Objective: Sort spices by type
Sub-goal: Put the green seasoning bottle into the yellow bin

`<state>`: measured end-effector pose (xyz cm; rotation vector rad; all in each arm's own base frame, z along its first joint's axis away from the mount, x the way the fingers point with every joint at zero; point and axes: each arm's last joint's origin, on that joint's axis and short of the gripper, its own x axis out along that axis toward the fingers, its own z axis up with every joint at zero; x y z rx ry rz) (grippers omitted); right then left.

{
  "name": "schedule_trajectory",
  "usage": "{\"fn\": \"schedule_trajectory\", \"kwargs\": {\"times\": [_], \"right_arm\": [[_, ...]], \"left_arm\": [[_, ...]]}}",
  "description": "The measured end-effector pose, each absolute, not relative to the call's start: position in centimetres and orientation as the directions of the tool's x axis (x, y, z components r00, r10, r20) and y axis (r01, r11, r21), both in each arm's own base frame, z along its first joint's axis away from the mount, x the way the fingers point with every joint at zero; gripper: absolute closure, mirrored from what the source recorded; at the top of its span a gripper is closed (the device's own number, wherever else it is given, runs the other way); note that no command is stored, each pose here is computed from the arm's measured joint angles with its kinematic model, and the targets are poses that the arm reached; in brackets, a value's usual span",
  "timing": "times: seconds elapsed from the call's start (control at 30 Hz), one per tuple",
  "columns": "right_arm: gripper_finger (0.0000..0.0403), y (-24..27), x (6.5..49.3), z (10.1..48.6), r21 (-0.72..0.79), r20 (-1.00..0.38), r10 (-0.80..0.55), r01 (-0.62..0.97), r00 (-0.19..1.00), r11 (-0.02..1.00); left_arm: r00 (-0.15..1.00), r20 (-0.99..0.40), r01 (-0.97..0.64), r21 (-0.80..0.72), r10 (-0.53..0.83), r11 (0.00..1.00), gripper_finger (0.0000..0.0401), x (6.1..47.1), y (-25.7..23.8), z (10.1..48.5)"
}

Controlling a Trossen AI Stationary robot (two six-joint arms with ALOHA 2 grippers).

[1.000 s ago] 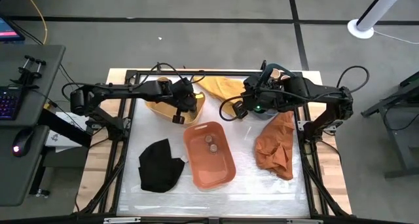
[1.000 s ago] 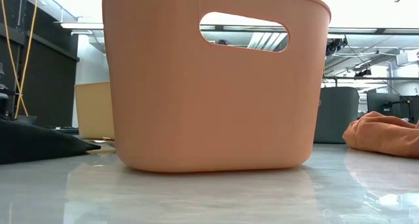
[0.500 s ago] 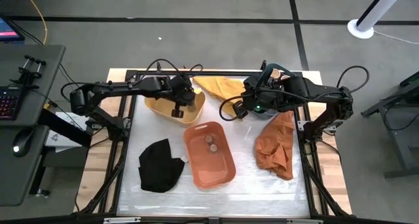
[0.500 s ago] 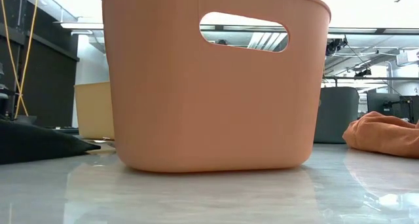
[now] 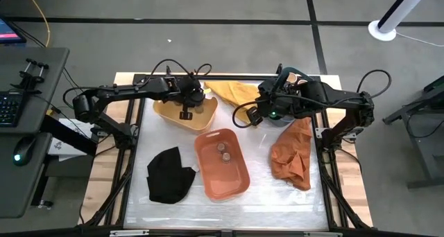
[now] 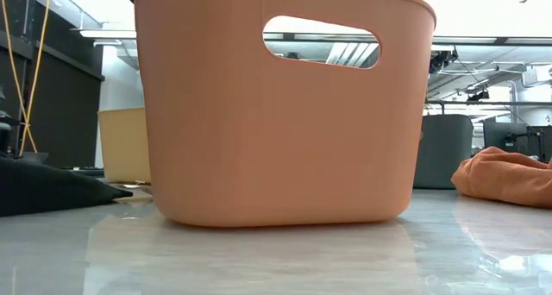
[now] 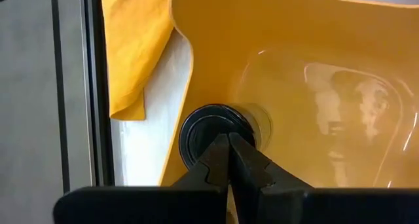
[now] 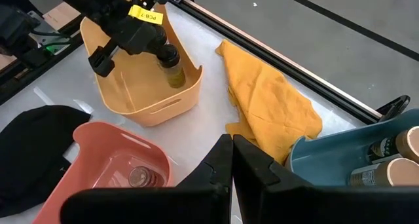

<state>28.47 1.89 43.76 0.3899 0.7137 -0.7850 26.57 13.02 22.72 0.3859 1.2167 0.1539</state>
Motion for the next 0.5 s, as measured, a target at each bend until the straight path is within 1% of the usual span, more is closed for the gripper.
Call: {"fn": "schedule_trajectory", "kwargs": {"times": [0.5], "right_arm": [[0.0403,1.9,28.5,43.8,0.059,-0.708,-0.504,0.752,0.495,0.656]], "left_arm": [[0.321,-0.891,0.074,0.360,0.320,0.930,0.0401,25.5,12.7,23.5]]}}
